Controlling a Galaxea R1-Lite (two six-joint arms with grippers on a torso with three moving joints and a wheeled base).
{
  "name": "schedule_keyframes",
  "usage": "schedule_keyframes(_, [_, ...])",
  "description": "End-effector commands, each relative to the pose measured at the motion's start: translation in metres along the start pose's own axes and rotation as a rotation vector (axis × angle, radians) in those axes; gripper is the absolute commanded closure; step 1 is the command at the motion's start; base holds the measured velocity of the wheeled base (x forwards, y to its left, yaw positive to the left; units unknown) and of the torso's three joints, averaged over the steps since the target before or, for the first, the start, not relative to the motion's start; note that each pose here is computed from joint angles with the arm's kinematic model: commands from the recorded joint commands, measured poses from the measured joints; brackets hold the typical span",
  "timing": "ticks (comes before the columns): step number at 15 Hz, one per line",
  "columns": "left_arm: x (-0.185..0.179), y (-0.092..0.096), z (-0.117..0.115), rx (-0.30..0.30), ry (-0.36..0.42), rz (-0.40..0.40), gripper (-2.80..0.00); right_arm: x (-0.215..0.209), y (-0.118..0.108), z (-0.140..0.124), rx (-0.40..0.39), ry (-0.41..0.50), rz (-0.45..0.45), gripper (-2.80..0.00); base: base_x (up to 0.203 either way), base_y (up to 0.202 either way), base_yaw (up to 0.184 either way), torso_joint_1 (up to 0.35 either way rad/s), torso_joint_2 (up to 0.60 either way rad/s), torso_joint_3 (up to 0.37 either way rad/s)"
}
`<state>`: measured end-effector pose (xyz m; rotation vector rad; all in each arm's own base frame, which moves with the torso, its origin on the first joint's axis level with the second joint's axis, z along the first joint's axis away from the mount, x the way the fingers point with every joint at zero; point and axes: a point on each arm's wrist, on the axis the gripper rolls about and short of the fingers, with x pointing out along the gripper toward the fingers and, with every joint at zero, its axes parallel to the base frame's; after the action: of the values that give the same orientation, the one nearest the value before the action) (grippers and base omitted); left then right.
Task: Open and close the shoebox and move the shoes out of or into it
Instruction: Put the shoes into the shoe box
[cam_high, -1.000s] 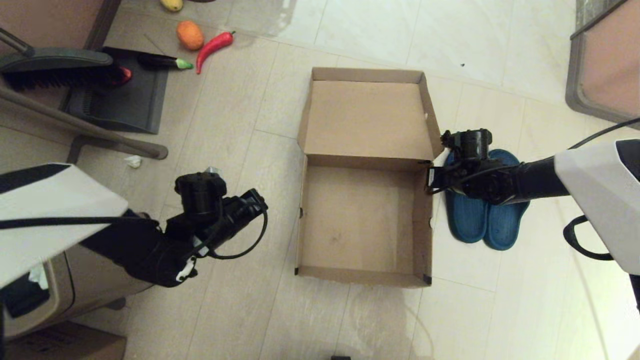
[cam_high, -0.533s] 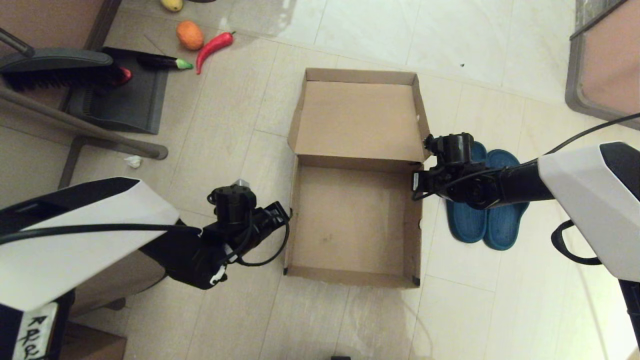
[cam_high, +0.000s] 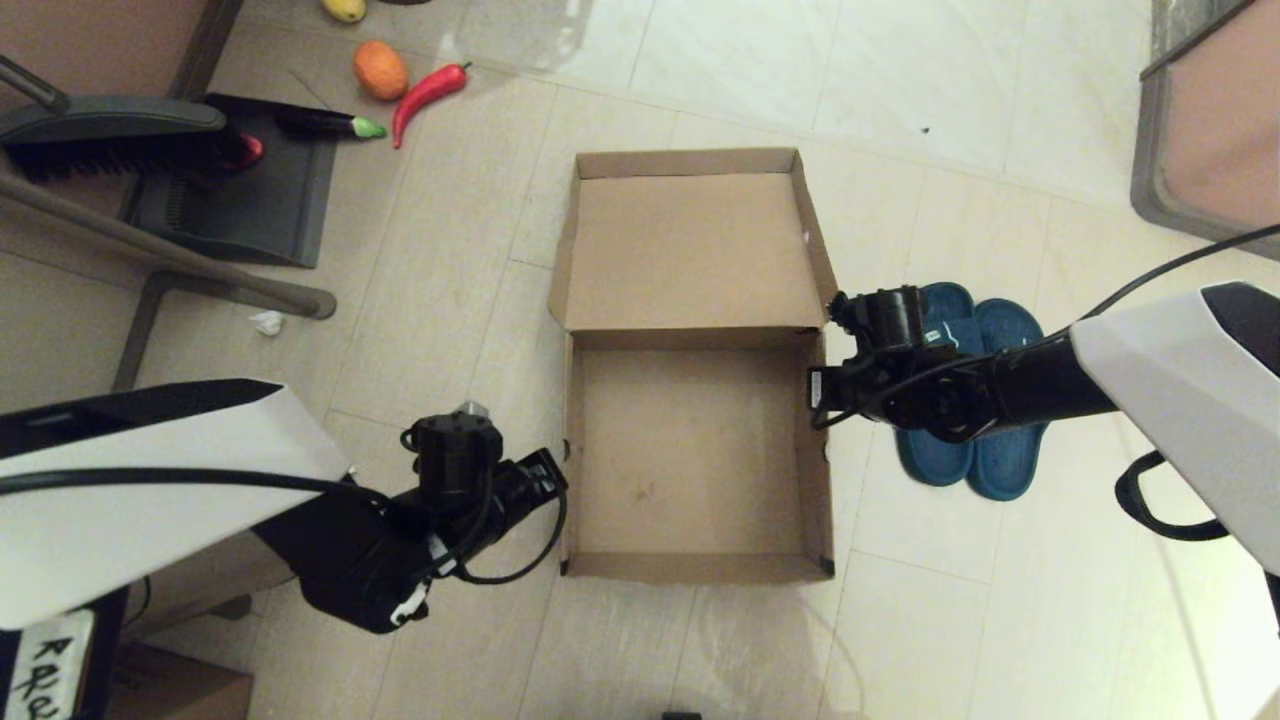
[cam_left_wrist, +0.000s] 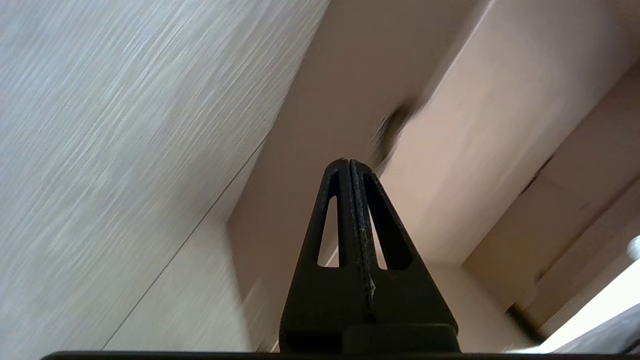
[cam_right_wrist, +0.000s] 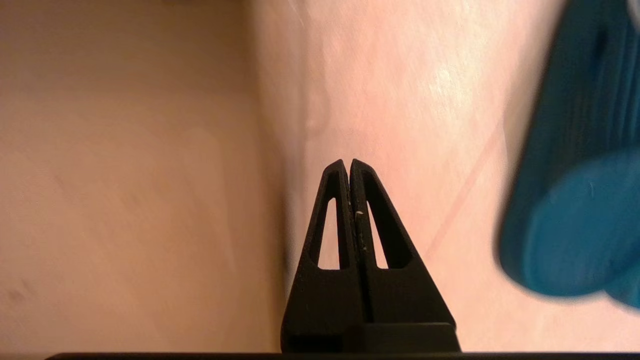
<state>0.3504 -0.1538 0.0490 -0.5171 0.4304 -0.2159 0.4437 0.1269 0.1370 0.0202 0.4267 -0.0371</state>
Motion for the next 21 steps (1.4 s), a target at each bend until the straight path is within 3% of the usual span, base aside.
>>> schedule_keyframes(1, [-0.014, 0.007, -0.011, 0.0, 0.005, 0.018, 0.0, -0.013, -0.007, 0.003, 0.009, -0.001, -0.009, 0.0, 0.0, 0.0, 0.0, 0.0, 0.0, 0.0])
schedule_keyframes(6, [-0.047, 0.01, -0.008, -0.004, -0.026, 0.029, 0.0, -0.055, -0.039, 0.015, 0.041, -0.01, -0.051, 0.0, 0.0, 0.0, 0.0, 0.0, 0.0, 0.0])
schedule_keyframes(9, [-0.068, 0.003, 0.005, -0.01, -0.064, 0.008, 0.0, -0.074, -0.077, 0.005, 0.062, 0.033, -0.128, 0.0, 0.0, 0.0, 0.0, 0.0, 0.0, 0.0])
schedule_keyframes(10, [-0.074, -0.001, 0.011, -0.01, -0.084, -0.005, 0.0, -0.075, -0.091, 0.002, 0.072, 0.044, -0.156, -2.8, 0.0, 0.0, 0.0, 0.0, 0.0, 0.0])
schedule_keyframes(14, [-0.087, -0.003, 0.027, 0.006, -0.139, -0.015, 0.0, -0.072, -0.133, -0.001, 0.124, 0.064, -0.206, -2.8, 0.0, 0.0, 0.0, 0.0, 0.0, 0.0])
schedule_keyframes(17, [-0.094, 0.022, 0.036, 0.051, -0.162, 0.07, 0.0, -0.058, -0.155, -0.006, 0.146, 0.059, -0.247, -2.8, 0.0, 0.0, 0.0, 0.0, 0.0, 0.0])
schedule_keyframes(21, [-0.103, 0.038, 0.049, 0.034, -0.202, 0.115, 0.0, -0.027, -0.171, -0.026, 0.14, 0.064, -0.238, -2.8, 0.0, 0.0, 0.0, 0.0, 0.0, 0.0])
